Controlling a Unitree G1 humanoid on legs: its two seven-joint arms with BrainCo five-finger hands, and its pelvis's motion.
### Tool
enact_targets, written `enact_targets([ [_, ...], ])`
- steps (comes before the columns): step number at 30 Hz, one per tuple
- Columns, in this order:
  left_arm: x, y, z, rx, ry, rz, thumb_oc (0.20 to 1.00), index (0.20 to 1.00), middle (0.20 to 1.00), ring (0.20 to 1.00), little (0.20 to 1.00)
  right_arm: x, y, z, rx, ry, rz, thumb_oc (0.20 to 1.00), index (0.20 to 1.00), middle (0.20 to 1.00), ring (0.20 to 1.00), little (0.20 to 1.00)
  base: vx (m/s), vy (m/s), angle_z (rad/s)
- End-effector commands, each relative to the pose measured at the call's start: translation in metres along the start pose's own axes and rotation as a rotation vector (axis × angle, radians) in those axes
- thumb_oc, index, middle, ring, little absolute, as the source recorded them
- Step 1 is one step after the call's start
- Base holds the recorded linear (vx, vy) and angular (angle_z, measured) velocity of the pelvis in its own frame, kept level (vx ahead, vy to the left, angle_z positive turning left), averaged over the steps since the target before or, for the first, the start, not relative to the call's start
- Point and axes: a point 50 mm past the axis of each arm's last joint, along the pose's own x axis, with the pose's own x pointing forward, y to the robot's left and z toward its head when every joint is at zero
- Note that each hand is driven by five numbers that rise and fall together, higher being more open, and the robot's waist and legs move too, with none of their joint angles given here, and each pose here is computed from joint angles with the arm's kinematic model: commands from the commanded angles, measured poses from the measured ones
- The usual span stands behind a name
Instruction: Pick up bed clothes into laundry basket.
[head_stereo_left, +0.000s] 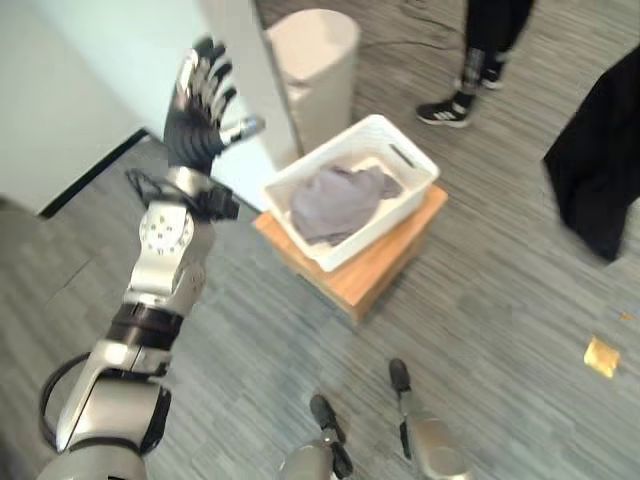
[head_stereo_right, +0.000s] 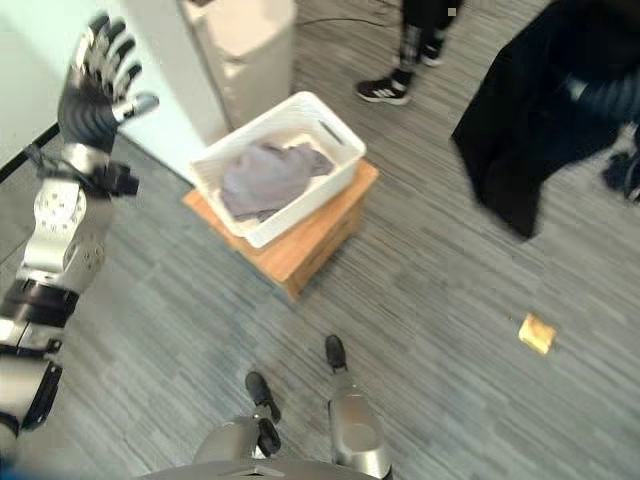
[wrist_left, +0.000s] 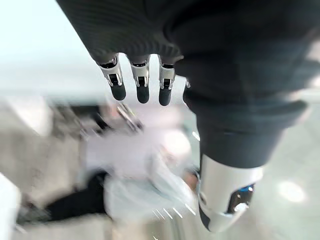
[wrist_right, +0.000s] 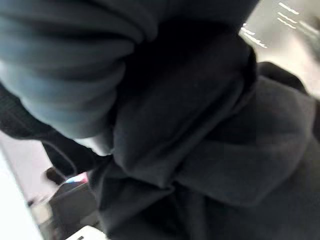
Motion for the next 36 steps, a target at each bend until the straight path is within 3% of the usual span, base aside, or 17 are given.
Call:
enact_targets([
  [1,0.000,0.024,0.011,0.007,-0.027,0.074,1.000,1.000,1.000,1.000,1.000,0.011,-0.019,0.021,-0.057,-0.102,-0.135,0.200,0.200,0.200,0.200,0.200,-0.03,-0.025,0.32],
  [4,-0.054,0.039,-0.024,-0.044,0.136,0.131,1.000,1.000,1.000,1.000,1.000,0.029,-0.044,0.033,-0.263,-0.095,-0.161,0.200,0.200,0.200,0.200,0.200,-0.03,-0.035,0.31],
  [10,-0.115,0.037,-0.064,-0.226,0.320,0.218,1.000,1.000,1.000,1.000,1.000,0.063,-0.067,0.045,-0.443,-0.026,-0.221,0.200,0.200,0.200,0.200,0.200,-0.06,-0.022,0.19],
  [15,-0.129,0.023,-0.076,-0.258,0.393,0.172,1.000,1.000,1.000,1.000,1.000,0.090,-0.081,0.063,-0.519,0.006,-0.253,0.200,0.200,0.200,0.200,0.200,-0.07,-0.012,0.20],
  [17,-0.134,0.017,-0.080,-0.298,0.414,0.166,1.000,1.000,1.000,1.000,1.000,0.106,-0.067,0.063,-0.807,0.078,-0.149,0.200,0.200,0.200,0.200,0.200,-0.10,0.008,0.07],
  [19,-0.134,0.018,-0.082,-0.287,0.416,0.176,1.000,1.000,1.000,1.000,1.000,0.113,-0.048,0.076,-0.862,0.014,-0.114,0.200,0.200,0.200,0.200,0.200,-0.04,0.015,0.12],
  [28,-0.137,0.016,-0.085,-0.285,0.405,0.226,1.000,1.000,1.000,1.000,1.000,0.116,-0.030,0.067,-0.999,0.034,-0.058,0.200,0.200,0.200,0.200,0.200,0.00,0.008,0.04],
  [34,-0.138,0.020,-0.080,-0.272,0.382,0.233,1.000,1.000,1.000,1.000,1.000,0.109,-0.035,0.023,-1.138,0.244,0.030,0.200,0.200,0.200,0.200,0.200,0.01,-0.001,-0.01],
  [36,-0.141,0.021,-0.081,-0.268,0.387,0.251,1.000,1.000,1.000,1.000,1.000,0.110,-0.029,0.022,-1.095,0.238,0.044,0.200,0.200,0.200,0.200,0.200,0.04,-0.012,0.00],
])
